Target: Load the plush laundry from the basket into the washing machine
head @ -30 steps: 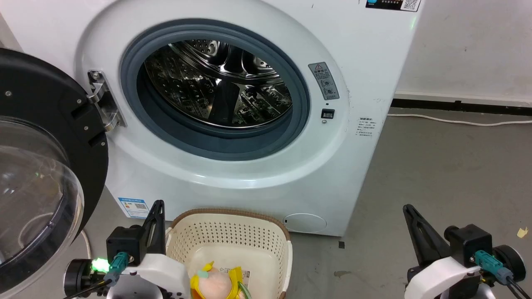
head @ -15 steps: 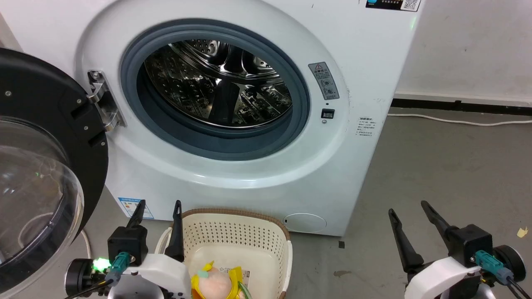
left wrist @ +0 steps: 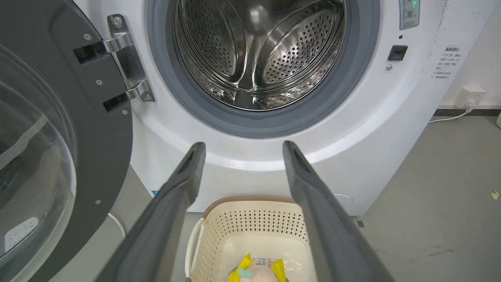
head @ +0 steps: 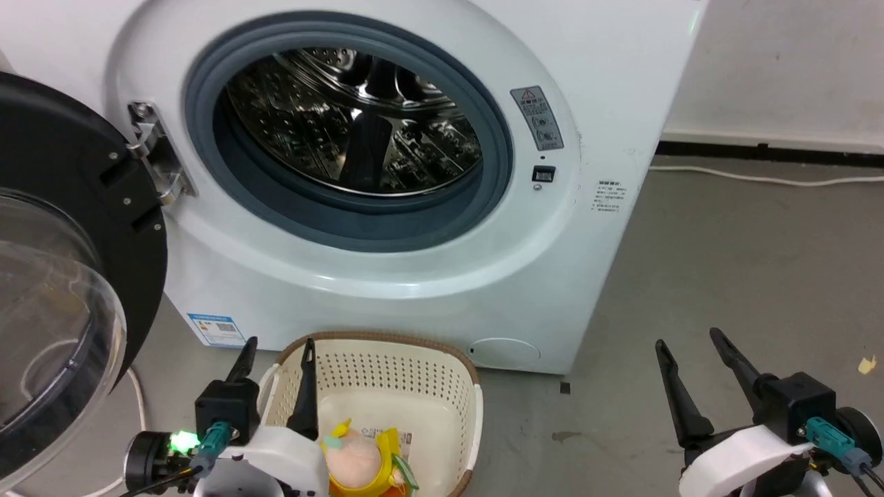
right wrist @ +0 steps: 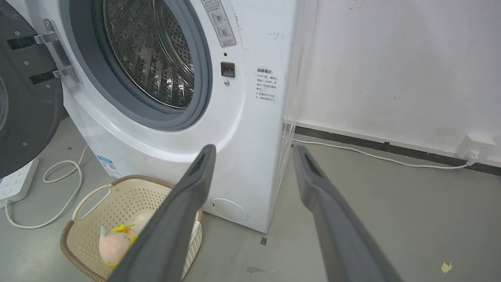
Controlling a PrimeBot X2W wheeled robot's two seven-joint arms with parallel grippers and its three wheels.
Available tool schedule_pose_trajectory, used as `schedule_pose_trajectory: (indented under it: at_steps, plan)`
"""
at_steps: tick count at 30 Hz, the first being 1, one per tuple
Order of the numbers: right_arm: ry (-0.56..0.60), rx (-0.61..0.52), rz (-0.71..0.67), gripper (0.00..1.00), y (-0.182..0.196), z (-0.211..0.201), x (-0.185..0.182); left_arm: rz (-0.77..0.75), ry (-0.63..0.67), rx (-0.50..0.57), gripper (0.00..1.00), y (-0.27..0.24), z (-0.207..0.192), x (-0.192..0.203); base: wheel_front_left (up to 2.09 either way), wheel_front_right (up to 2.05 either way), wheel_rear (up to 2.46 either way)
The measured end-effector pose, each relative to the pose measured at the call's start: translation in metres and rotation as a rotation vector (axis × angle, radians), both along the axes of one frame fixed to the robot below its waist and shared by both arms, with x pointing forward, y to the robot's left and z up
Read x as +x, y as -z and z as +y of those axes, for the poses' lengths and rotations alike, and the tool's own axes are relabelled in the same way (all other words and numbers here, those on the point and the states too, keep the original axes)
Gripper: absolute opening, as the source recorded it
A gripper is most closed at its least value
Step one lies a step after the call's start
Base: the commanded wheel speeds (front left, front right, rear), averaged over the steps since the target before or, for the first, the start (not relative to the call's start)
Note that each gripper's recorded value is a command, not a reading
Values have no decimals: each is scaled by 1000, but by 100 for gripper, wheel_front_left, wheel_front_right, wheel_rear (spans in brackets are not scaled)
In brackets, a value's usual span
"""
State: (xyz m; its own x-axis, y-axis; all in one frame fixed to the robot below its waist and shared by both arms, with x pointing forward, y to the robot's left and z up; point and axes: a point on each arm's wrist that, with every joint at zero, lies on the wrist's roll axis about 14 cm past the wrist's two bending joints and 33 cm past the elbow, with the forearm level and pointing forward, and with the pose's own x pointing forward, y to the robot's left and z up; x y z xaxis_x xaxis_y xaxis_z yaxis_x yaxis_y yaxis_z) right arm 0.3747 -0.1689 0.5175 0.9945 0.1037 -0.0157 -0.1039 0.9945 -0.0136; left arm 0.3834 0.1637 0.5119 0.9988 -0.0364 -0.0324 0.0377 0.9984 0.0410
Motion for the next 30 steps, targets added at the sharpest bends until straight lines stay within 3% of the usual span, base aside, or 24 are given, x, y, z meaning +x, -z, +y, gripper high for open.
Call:
schedule_pose_trajectory:
  at_steps: [30]
  plan:
    - [126, 135, 89, 100, 44, -37, 16, 453, 210, 82, 100, 149, -35, 45, 0, 0, 0]
